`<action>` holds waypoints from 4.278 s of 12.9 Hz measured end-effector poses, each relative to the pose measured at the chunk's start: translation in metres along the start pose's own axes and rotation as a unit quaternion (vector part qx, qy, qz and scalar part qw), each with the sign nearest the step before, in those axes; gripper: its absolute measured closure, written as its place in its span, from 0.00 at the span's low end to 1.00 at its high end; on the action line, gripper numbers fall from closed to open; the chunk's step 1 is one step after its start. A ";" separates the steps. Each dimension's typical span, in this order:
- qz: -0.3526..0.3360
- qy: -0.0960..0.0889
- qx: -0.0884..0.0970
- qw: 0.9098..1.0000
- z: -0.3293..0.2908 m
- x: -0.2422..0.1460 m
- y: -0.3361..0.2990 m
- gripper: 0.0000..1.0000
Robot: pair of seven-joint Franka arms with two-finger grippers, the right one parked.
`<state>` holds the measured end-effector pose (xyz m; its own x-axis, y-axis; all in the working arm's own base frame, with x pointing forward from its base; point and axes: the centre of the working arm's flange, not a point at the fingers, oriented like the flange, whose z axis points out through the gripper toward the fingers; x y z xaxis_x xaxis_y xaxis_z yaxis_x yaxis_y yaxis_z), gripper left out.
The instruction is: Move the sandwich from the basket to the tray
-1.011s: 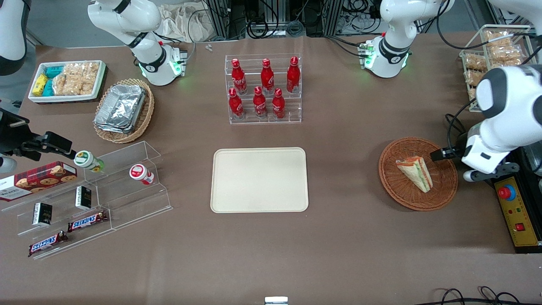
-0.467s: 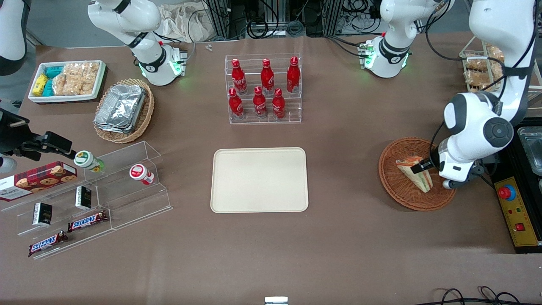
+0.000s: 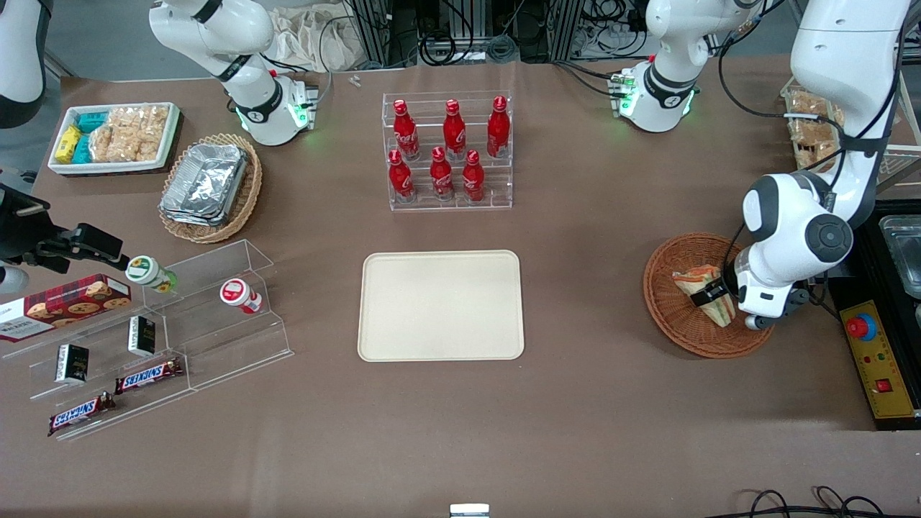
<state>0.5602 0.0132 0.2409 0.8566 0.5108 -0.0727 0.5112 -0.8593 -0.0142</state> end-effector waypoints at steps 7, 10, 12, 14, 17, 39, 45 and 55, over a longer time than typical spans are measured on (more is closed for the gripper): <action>-0.005 -0.018 0.021 1.000 -0.068 0.001 0.013 0.71; 0.026 -0.024 0.034 0.999 -0.166 -0.021 0.052 0.76; 0.059 -0.026 0.036 0.997 -0.221 -0.048 0.088 0.85; 0.103 -0.022 0.029 0.994 -0.253 -0.081 0.127 0.85; 0.174 -0.015 0.012 0.984 -0.257 -0.143 0.190 0.85; 0.282 -0.013 -0.011 0.959 0.021 -0.264 0.369 0.73; 0.228 0.019 0.039 0.973 -0.051 -0.233 0.347 0.06; 0.304 -0.019 0.097 0.948 -0.227 -0.094 0.174 0.00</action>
<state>0.5844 -0.1792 0.4718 0.9838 -0.0782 -0.1611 -0.1013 -0.9849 -0.1405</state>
